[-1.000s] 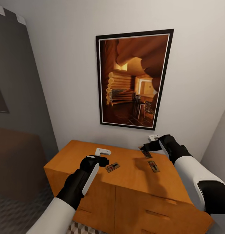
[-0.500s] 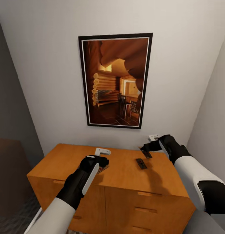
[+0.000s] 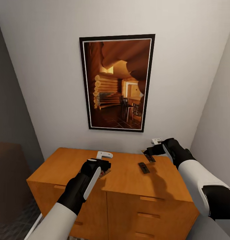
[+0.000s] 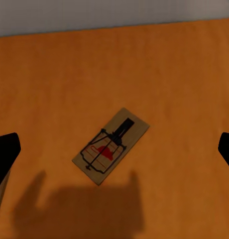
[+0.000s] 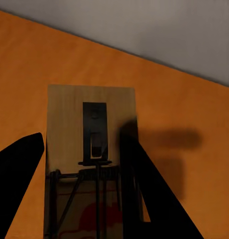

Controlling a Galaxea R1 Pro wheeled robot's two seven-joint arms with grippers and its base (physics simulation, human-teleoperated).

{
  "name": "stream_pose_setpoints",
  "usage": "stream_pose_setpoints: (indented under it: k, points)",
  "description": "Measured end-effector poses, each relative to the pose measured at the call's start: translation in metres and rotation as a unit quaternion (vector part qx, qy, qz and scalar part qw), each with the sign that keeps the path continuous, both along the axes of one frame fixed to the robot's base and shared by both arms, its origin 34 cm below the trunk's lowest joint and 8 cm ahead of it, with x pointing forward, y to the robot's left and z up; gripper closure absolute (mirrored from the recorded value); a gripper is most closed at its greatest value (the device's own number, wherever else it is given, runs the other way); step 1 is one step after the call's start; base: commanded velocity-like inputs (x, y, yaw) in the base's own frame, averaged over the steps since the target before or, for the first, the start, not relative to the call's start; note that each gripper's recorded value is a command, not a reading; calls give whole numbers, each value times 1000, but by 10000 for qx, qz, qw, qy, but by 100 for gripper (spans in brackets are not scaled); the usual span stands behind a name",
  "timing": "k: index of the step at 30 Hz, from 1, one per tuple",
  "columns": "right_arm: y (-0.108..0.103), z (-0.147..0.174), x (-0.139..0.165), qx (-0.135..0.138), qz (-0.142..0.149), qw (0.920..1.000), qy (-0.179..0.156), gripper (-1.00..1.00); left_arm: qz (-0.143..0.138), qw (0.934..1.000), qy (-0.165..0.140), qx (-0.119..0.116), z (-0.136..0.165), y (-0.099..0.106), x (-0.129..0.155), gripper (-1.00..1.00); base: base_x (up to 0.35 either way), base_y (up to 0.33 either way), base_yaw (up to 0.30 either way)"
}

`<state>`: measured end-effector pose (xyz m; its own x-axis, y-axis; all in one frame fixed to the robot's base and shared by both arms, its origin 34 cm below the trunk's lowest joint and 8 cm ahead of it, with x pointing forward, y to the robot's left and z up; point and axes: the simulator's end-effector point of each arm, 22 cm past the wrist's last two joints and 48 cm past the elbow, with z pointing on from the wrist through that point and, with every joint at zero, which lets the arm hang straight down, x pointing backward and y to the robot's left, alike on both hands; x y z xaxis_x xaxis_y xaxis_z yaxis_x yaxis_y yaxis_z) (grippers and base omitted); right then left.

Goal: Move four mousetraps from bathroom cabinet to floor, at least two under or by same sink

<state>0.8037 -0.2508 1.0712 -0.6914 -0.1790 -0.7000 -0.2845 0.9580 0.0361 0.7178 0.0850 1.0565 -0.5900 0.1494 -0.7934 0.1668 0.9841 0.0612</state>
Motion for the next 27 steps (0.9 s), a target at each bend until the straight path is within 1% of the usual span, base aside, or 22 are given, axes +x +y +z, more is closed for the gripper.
stream_pose_setpoints:
  k: [6,9,27]
  points:
    - [0,0,0,2,-1,10000,-1,100,-12,10000,1,-4,0,-1,0,-100,0,11,0]
    - [0,0,0,2,-1,10000,-1,100,-16,10000,1,-5,0,-1,0,-100,0,144,0]
    - [0,0,0,-7,-4,10000,1,100,-12,10000,-3,9,0,0,0,-100,0,258,0]
